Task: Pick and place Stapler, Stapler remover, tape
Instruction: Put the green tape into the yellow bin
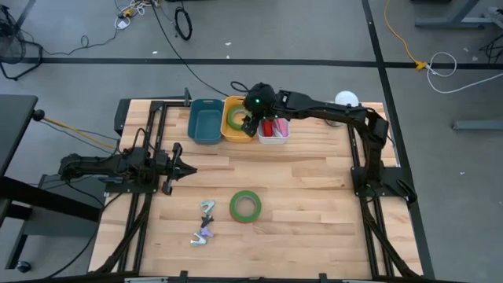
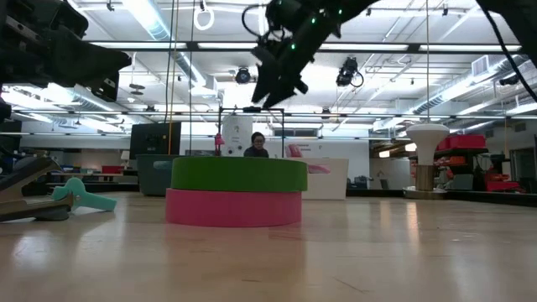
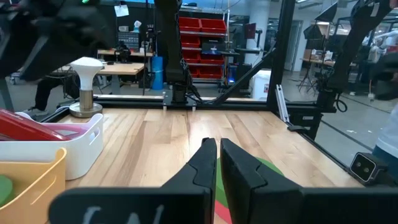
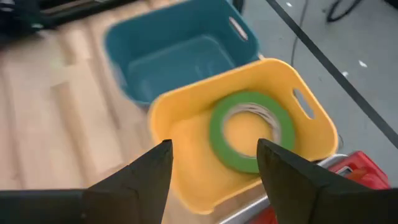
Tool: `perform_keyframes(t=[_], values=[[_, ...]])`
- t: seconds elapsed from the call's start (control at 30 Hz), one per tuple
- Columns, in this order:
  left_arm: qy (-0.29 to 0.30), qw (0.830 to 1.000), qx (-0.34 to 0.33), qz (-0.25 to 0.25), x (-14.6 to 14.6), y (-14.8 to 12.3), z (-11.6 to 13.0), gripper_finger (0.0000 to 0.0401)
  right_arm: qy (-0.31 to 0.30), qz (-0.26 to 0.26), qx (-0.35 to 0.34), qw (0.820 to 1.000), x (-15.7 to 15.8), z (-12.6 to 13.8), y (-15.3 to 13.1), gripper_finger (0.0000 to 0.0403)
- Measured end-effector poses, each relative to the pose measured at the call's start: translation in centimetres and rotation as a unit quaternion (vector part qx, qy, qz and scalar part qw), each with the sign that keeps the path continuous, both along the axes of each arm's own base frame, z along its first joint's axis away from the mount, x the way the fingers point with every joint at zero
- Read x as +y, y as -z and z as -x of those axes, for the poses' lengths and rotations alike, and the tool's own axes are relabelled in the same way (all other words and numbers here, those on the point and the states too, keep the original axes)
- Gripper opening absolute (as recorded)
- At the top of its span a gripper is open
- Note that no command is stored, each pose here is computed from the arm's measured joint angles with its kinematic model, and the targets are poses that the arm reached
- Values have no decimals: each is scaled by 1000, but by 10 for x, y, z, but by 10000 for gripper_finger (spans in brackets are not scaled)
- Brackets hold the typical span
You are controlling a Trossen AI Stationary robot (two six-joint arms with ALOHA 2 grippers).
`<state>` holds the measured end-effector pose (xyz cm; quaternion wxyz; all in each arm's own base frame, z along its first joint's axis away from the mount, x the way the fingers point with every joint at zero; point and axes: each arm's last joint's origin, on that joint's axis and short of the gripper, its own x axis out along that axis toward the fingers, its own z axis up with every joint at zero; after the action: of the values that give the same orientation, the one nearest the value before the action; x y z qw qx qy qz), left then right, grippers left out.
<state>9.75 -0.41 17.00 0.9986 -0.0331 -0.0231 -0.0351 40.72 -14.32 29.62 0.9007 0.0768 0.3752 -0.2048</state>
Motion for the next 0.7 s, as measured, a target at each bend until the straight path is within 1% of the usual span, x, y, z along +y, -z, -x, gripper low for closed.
perform_keyframes(t=[0.23,0.53,0.7], values=[[0,1000,0,0,0,0,0,25,-44,2,-9,999,40,-1,-16,233],[0,1000,0,0,0,0,0,25,-119,-9,34,992,102,-6,-9,233],[0,1000,0,0,0,0,0,25,-159,-6,39,986,134,-8,-8,233]])
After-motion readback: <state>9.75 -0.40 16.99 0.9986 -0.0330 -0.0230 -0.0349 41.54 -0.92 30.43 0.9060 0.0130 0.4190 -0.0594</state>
